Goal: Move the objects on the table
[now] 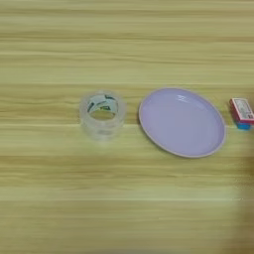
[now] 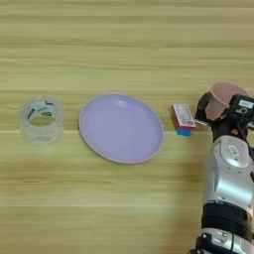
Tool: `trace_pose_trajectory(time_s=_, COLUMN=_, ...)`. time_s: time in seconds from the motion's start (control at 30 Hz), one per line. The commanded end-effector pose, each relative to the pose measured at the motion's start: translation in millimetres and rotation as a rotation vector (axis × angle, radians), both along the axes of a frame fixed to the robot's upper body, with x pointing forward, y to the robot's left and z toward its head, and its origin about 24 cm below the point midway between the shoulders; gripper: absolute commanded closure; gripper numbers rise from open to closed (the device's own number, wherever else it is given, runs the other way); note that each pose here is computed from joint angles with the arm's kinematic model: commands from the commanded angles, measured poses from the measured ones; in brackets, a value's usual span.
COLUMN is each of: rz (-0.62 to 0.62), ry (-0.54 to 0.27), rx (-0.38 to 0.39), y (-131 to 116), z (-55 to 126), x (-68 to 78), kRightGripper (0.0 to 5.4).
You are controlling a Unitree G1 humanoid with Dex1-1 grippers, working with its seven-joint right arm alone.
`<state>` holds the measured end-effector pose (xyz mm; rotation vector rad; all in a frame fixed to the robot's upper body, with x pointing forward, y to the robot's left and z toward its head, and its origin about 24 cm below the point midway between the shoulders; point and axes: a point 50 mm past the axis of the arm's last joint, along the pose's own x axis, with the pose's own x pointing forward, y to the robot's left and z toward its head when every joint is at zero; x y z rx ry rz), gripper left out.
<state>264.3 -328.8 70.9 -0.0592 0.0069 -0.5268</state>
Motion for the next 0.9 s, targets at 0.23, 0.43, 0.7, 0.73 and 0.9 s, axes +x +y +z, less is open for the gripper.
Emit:
trace_pose_trajectory(time_s=0.23, rz=0.027, ry=-0.121, rx=-0.073, y=-3.3, z=38.1, x=13.0, kRightGripper=0.03)
trace_pose_trajectory(time_s=0.43, rz=0.048, ry=-0.119, rx=-0.038, y=-2.5, z=34.9, x=15.4, kRightGripper=0.03)
trace_pose_trajectory(time_s=0.7, rz=0.051, ry=-0.106, rx=-0.012, y=-5.6, z=30.1, x=17.9, kRightGripper=0.03)
trace_pose_trajectory(time_s=0.73, rz=0.051, ry=-0.105, rx=-0.012, y=-5.9, z=29.8, x=18.1, kRightGripper=0.03)
trace_pose_trajectory(time_s=0.9, rz=0.044, ry=-0.101, rx=-0.009, y=-7.5, z=28.7, x=19.2, kRightGripper=0.03)
